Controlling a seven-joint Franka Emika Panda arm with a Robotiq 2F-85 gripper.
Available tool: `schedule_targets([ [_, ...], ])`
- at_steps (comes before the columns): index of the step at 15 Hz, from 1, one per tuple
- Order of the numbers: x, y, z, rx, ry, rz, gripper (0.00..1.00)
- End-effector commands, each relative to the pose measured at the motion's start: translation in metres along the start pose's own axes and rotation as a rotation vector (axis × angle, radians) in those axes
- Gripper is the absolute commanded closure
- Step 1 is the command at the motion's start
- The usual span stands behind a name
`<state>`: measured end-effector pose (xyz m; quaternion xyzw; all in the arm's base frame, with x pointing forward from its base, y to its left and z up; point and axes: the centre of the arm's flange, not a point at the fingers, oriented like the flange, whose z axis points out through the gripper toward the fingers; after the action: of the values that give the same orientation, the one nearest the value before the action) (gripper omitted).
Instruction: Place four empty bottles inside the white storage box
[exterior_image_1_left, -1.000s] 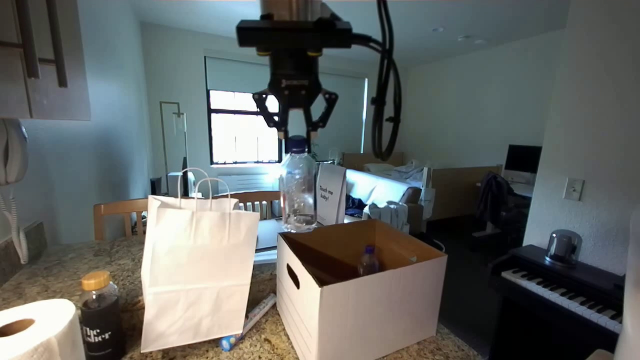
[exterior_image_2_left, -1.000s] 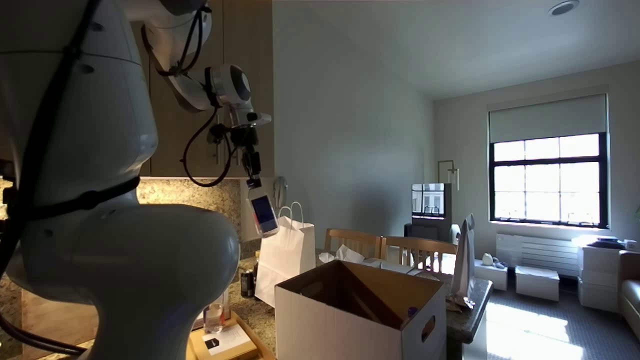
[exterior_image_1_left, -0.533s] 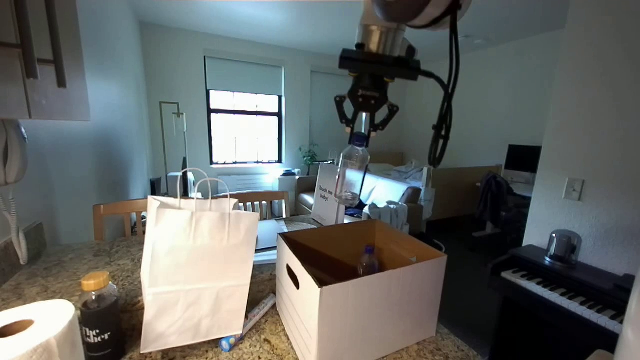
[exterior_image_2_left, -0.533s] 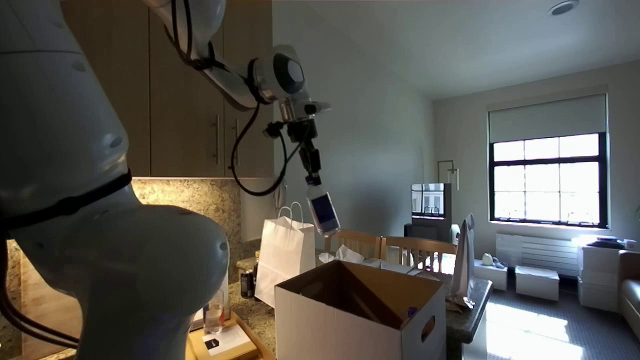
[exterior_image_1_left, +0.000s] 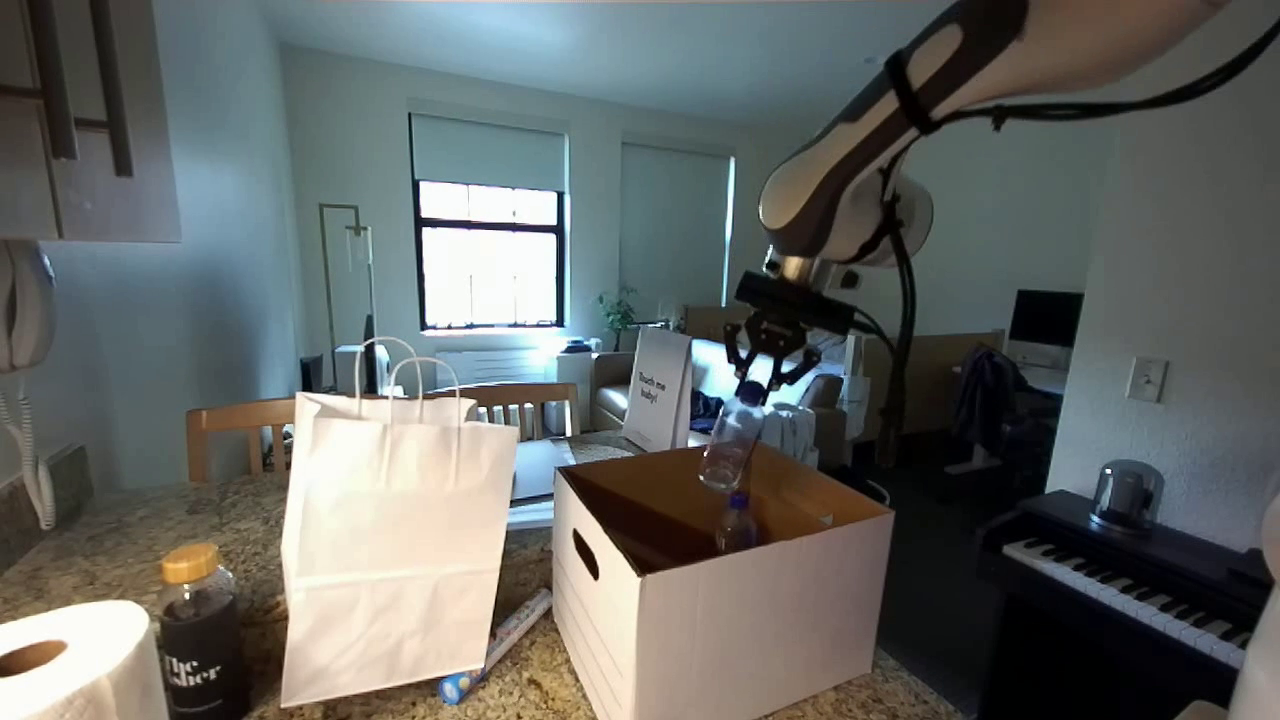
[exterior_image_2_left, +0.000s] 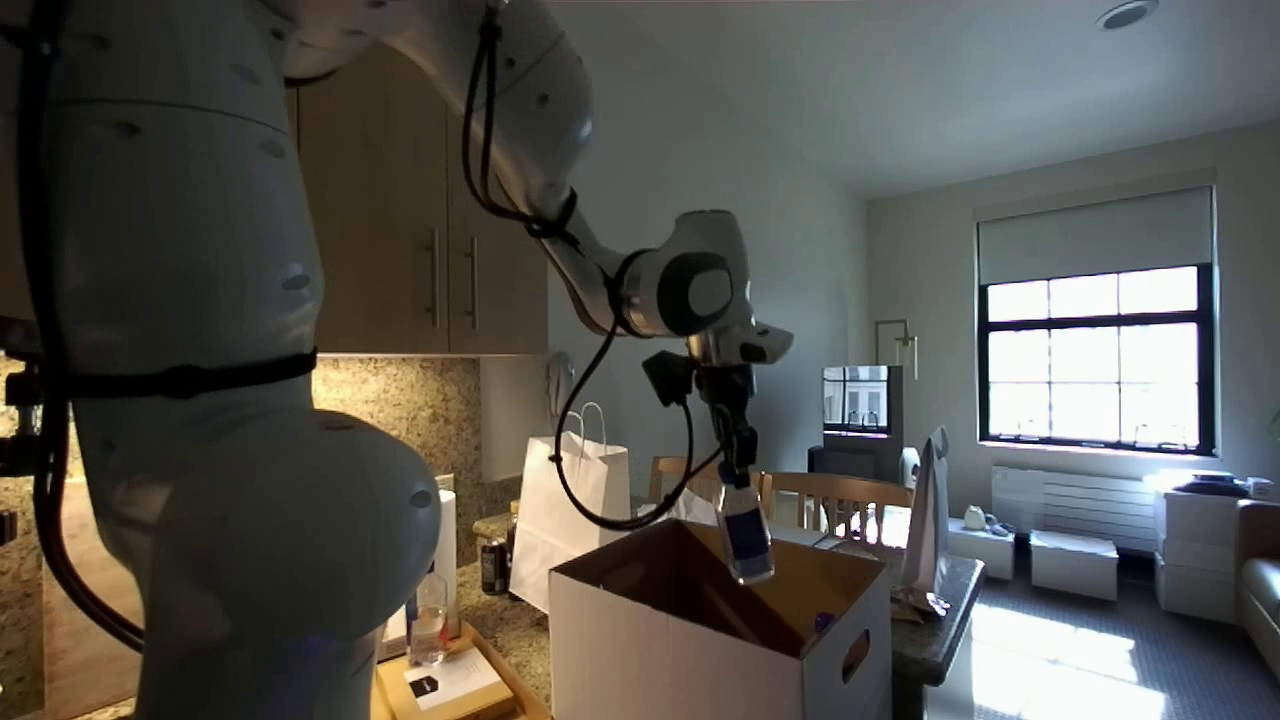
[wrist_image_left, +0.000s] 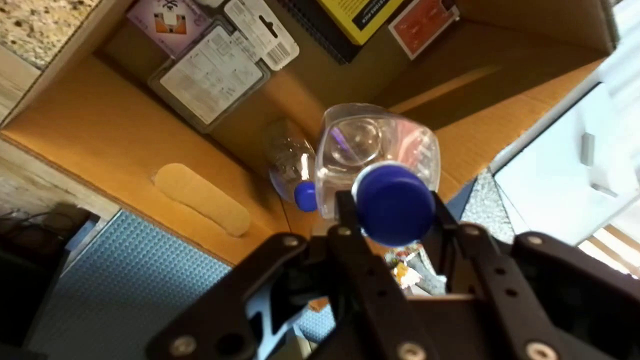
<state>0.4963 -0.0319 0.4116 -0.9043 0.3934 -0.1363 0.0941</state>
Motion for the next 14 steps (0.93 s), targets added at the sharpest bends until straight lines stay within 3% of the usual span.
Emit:
schedule_targets([
  [1, 0.032, 0.004, 0.090, 0.011, -0.092, 0.037, 0.87],
  [5, 0.040, 0.006, 0.172, -0.094, -0.177, 0.102, 0.87],
  [9, 0.049, 0.004, 0.218, -0.136, -0.223, 0.108, 0.86],
  [10, 0.049, 0.003, 0.223, -0.139, -0.227, 0.105, 0.54],
  [11, 0.049, 0.000, 0.224, -0.142, -0.231, 0.098, 0.39],
  [14, 0.048, -0.003, 0.216, -0.131, -0.242, 0.079, 0.21],
])
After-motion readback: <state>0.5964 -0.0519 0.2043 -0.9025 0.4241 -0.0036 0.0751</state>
